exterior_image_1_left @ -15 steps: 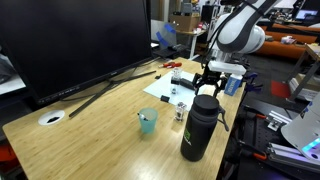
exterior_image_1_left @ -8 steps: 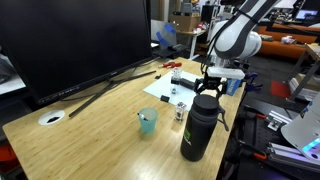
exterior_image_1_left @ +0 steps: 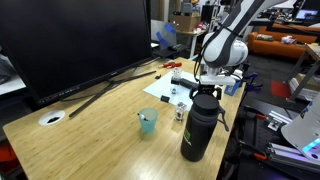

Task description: Put the silver lid on the clear bottle

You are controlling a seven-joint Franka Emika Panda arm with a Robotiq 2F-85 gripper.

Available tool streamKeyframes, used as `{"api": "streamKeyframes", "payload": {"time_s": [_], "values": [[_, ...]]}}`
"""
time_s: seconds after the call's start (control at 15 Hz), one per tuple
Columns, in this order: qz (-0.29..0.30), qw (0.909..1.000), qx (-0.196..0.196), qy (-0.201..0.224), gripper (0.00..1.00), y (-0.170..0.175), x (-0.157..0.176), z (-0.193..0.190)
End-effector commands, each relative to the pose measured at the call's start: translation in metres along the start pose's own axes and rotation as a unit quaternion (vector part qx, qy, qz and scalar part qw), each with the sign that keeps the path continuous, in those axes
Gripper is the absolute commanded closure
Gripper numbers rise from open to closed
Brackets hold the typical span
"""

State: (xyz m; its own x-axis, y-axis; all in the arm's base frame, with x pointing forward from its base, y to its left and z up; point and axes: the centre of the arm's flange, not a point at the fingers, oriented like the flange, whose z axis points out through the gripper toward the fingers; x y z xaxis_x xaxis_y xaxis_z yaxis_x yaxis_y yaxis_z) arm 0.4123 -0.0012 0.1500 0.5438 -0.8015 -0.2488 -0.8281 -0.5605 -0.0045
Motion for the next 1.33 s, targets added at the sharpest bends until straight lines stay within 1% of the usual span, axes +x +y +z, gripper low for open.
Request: {"api": "streamKeyframes", "payload": {"time_s": [0.0,0.07,0.13,0.2,0.8,0.93,1.0,1.07,1.27], "values": [[-0.001,0.9999,-0.004,-0.013,0.06,-0.0058,0.0036,0.0038],[-0.002,0.9999,-0.005,-0.014,0.15,-0.0056,0.0032,0.004],[-0.002,0.9999,-0.004,-0.014,0.3,-0.0056,0.0026,0.0031],[-0.002,0.9999,-0.001,-0.014,0.31,-0.0056,0.0018,0.0025],[-0.006,0.9999,0.001,-0.014,0.95,-0.0077,-0.0005,0.0054],[-0.006,0.9999,0.001,-0.013,1.0,-0.0077,-0.0009,0.0049],[-0.006,0.9999,0.001,-0.013,1.0,-0.0078,-0.0013,0.0051],[-0.006,0.9999,0.002,-0.013,0.97,-0.0073,-0.0013,0.0048],[-0.005,0.9999,0.003,-0.01,0.97,-0.0069,-0.0029,0.0012]]}}
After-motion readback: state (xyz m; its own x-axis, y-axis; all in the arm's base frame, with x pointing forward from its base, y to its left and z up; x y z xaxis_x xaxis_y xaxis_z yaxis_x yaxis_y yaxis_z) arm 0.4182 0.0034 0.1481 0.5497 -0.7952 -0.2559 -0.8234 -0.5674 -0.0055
